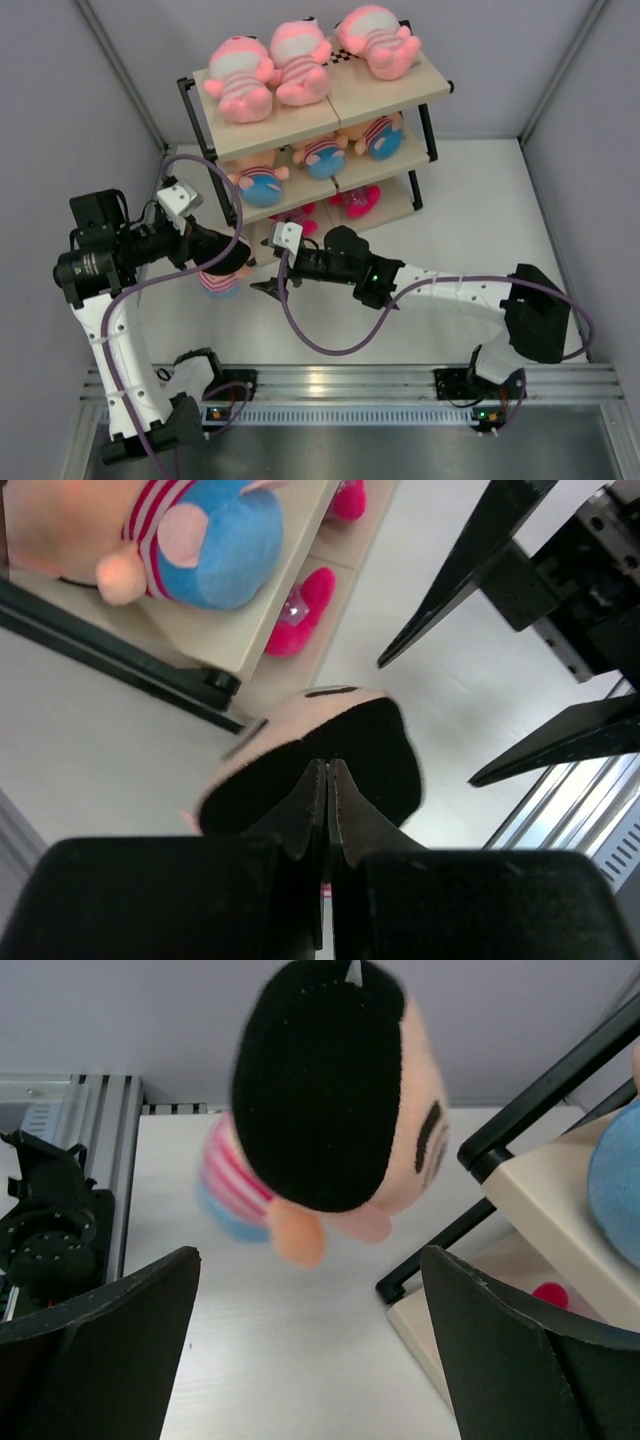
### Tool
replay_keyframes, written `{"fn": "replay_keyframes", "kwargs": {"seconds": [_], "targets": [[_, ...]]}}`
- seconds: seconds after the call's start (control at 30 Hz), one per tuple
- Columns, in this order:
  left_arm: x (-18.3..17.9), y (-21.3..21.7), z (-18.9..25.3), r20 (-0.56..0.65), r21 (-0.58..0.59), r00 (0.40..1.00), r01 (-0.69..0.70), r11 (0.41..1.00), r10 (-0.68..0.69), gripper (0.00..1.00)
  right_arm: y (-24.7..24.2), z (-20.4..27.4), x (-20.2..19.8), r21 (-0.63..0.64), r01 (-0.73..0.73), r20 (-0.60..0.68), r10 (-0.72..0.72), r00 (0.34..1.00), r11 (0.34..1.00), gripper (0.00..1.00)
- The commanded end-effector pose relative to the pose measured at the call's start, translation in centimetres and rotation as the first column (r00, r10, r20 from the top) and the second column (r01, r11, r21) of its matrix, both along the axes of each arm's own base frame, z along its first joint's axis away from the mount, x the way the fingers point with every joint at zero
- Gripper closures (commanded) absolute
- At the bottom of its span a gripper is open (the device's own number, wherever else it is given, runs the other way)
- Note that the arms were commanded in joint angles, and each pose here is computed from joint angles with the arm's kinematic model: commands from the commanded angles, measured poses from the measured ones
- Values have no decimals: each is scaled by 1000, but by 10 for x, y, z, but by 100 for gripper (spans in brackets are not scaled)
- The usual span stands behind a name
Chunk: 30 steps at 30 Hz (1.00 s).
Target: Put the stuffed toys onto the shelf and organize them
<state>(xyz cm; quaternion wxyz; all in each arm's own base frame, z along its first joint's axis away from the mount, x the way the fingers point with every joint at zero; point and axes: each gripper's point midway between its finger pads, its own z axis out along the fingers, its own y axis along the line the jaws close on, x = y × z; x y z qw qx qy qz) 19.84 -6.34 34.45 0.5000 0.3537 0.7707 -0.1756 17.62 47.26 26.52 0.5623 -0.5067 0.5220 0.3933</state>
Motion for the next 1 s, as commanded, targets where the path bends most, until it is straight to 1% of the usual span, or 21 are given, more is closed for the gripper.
{"fn": "replay_keyframes", "kwargs": {"seconds": [0.0, 0.1, 0.2, 0.3, 0.47, 0.5, 0.57, 0.6, 0.63, 0.67, 0.73, 0.8, 0.97], "targets": [[-31, -31, 11, -57, -136, 990, 117, 984, -126, 100, 16, 49, 4, 147, -23, 90, 10, 996, 989, 7], [-37, -42, 23, -13, -170, 983, 180, 969, -185, 100, 25, 44, 3, 150, -72, 66, 63, 996, 986, 6], [-39, -47, 29, 3, -177, 977, 209, 962, -212, 100, 33, 42, 11, 161, -61, 50, 54, 997, 985, 6], [-40, -47, 29, 11, -167, 977, 213, 963, -214, 100, 35, 45, 21, 177, -21, 9, 20, 1000, 984, 6], [-42, -49, 35, 29, -169, 974, 227, 959, -226, 100, 20, 44, 40, 201, 74, -47, -65, 997, 977, 6], [-41, -50, 35, 32, -170, 973, 230, 958, -228, 100, 18, 44, 38, 211, 71, -61, -59, 996, 975, 6], [-41, -51, 37, 33, -179, 972, 236, 955, -234, 100, 13, 53, 28, 258, 30, -51, -18, 999, 966, 6], [-42, -51, 37, 29, -188, 971, 238, 953, -236, 100, 14, 56, 23, 278, 16, -81, 7, 997, 961, 6], [-43, -54, 39, 31, -211, 968, 251, 945, -250, 100, 14, 58, 19, 285, -2, -89, 28, 996, 958, 2], [-45, -56, 39, 34, -219, 966, 259, 941, -258, 100, 16, 62, 17, 294, -13, -94, 42, 995, 956, 1], [-46, -58, 37, 38, -226, 962, 271, 936, -269, 100, 19, 60, 12, 273, -44, -107, 76, 991, 961, 1], [-47, -57, 34, 36, -219, 963, 267, 938, -266, 100, 15, 68, 9, 291, -53, -95, 84, 992, 955, 0], [-48, -58, 33, 34, -227, 962, 272, 935, -272, 100, 7, 81, 13, 333, -17, -80, 46, 996, 943, 0]]}}
